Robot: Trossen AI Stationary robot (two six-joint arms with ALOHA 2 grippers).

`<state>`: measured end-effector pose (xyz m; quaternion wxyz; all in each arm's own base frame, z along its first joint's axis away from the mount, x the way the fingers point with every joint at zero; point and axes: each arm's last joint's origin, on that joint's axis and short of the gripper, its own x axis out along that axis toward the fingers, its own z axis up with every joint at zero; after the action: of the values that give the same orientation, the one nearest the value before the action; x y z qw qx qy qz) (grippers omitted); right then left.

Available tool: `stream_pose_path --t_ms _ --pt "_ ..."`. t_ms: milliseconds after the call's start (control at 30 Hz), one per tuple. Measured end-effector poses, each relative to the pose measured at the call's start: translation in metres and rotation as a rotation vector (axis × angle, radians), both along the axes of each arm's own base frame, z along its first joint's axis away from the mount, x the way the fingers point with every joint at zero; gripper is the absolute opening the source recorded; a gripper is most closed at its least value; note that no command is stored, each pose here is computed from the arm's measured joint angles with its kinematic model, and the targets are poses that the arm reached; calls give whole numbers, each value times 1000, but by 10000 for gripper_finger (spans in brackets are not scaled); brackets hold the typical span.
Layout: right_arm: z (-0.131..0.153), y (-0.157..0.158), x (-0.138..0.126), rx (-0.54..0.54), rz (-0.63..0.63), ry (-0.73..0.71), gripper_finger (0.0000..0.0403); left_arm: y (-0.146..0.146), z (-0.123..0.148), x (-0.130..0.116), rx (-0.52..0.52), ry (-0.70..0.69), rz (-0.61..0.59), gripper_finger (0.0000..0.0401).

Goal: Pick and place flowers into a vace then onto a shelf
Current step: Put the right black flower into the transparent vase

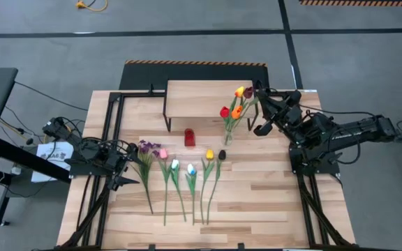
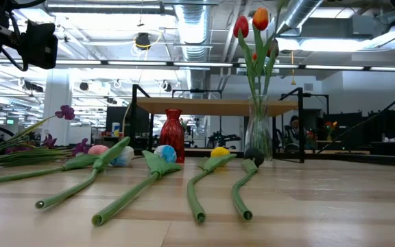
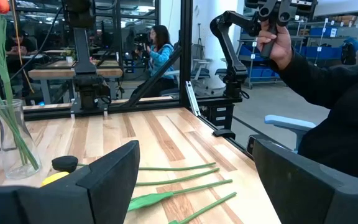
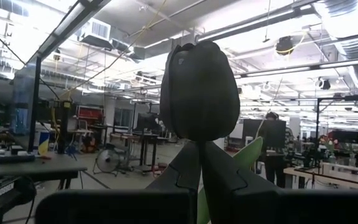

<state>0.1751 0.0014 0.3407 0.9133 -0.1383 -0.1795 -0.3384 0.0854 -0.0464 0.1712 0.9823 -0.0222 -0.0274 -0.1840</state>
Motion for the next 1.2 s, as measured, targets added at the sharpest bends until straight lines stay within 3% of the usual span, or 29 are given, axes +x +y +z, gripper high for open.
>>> stream_pose_path --t_ms 1200 --pt "-9 0 5 49 26 72 6 0 0 0 0 0 0 302"
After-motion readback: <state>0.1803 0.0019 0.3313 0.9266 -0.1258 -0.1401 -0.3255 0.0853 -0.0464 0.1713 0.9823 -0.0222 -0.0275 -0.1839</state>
